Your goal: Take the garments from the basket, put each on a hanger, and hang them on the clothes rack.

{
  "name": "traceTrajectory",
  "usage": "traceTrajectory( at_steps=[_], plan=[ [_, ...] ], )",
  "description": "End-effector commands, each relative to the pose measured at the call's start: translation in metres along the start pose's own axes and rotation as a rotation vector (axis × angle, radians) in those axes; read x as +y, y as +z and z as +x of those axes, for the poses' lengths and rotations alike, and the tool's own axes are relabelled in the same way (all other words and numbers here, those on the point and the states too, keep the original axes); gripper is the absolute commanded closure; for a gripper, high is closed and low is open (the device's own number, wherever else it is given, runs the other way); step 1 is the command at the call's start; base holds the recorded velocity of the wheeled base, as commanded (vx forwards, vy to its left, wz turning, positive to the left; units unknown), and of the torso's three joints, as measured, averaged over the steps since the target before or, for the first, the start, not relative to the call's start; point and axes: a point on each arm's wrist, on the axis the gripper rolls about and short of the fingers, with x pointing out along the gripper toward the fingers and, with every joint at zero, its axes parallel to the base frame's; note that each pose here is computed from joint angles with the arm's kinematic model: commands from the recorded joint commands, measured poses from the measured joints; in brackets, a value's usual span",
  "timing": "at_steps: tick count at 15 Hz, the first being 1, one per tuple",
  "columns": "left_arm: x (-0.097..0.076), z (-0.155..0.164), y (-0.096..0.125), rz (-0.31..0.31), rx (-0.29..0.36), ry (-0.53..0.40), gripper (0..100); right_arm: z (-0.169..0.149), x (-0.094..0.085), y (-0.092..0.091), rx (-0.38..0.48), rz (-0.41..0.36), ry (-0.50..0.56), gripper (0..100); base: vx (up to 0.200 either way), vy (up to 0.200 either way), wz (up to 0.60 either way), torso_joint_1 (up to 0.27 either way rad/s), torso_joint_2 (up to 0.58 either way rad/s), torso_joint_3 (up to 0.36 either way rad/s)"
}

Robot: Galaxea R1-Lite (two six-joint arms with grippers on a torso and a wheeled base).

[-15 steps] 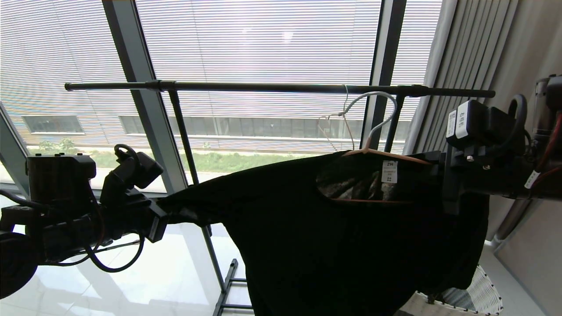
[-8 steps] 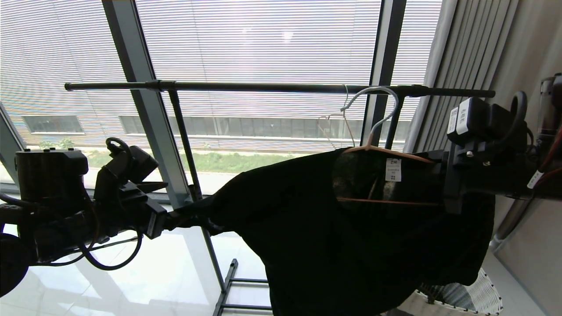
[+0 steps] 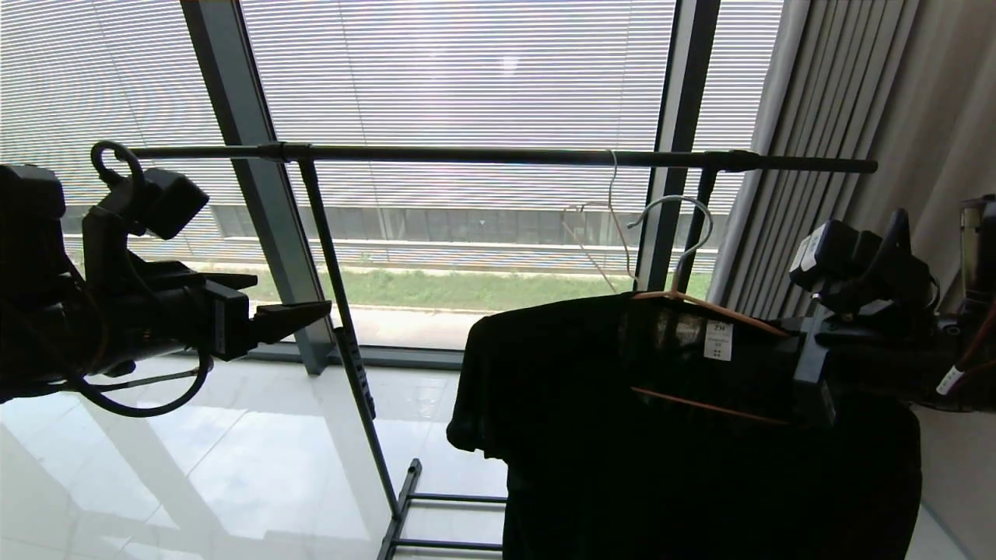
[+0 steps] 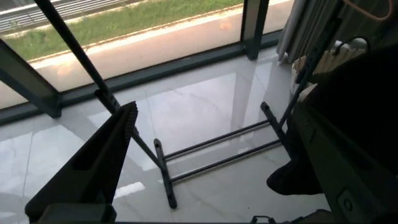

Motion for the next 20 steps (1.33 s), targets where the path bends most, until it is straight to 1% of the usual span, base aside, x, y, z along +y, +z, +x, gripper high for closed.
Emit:
traceTrajectory(
  at_steps=[1,2,3,4,5,6,7,8,9,11,13,15,16,20],
  plan=[
    [-0.006,-0.029,0.023,-0.013,-0.073,0.048,0,-0.008,0.003,-0.003,0.005,0.011,-0.022,100,0.0,0.0,0.0,0.0,0.0,0.0],
    [-0.006,-0.032,0.022,-0.026,-0.065,0.096,0,-0.011,0.004,-0.004,0.021,0.014,-0.04,100,0.0,0.0,0.0,0.0,0.0,0.0],
    [-0.007,-0.035,0.019,-0.042,-0.047,0.134,0,-0.014,0.005,-0.007,0.06,0.024,-0.046,100,0.0,0.0,0.0,0.0,0.0,0.0],
    [-0.008,-0.038,0.013,-0.059,-0.007,0.172,0,-0.018,0.007,-0.01,0.104,0.037,-0.057,100,0.0,0.0,0.0,0.0,0.0,0.0],
    [-0.011,-0.042,0.005,-0.069,0.034,0.206,0,-0.021,0.009,-0.013,0.148,0.069,-0.068,100,0.0,0.0,0.0,0.0,0.0,0.0],
    [-0.012,-0.041,-0.003,-0.079,0.065,0.237,0,-0.023,0.011,-0.015,0.172,0.13,-0.086,100,0.0,0.0,0.0,0.0,0.0,0.0],
    [-0.012,-0.04,-0.008,-0.081,0.084,0.257,0,-0.024,0.011,-0.016,0.185,0.174,-0.105,100,0.0,0.0,0.0,0.0,0.0,0.0],
    [-0.012,-0.038,-0.015,-0.082,0.124,0.328,0,-0.024,0.01,-0.017,0.212,0.275,-0.182,100,0.0,0.0,0.0,0.0,0.0,0.0],
    [-0.012,-0.038,-0.018,-0.081,0.143,0.379,0,-0.024,0.01,-0.018,0.226,0.336,-0.215,100,0.0,0.0,0.0,0.0,0.0,0.0],
    [-0.011,-0.039,-0.019,-0.078,0.157,0.437,0,-0.025,0.011,-0.021,0.255,0.435,-0.246,100,0.0,0.0,0.0,0.0,0.0,0.0],
    [-0.011,-0.039,-0.021,-0.075,0.161,0.446,0,-0.024,0.01,-0.022,0.254,0.536,-0.282,100,0.0,0.0,0.0,0.0,0.0,0.0],
    [-0.012,-0.039,-0.023,-0.07,0.165,0.443,0,-0.023,0.011,-0.016,0.22,0.588,-0.283,100,0.0,0.0,0.0,0.0,0.0,0.0],
    [-0.012,-0.039,-0.022,-0.069,0.165,0.441,0,-0.023,0.012,-0.012,0.208,0.604,-0.276,100,0.0,0.0,0.0,0.0,0.0,0.0],
    [-0.013,-0.039,-0.023,-0.067,0.167,0.435,0,-0.022,0.015,-0.012,0.211,0.604,-0.279,100,0.0,0.0,0.0,0.0,0.0,0.0]
  ],
)
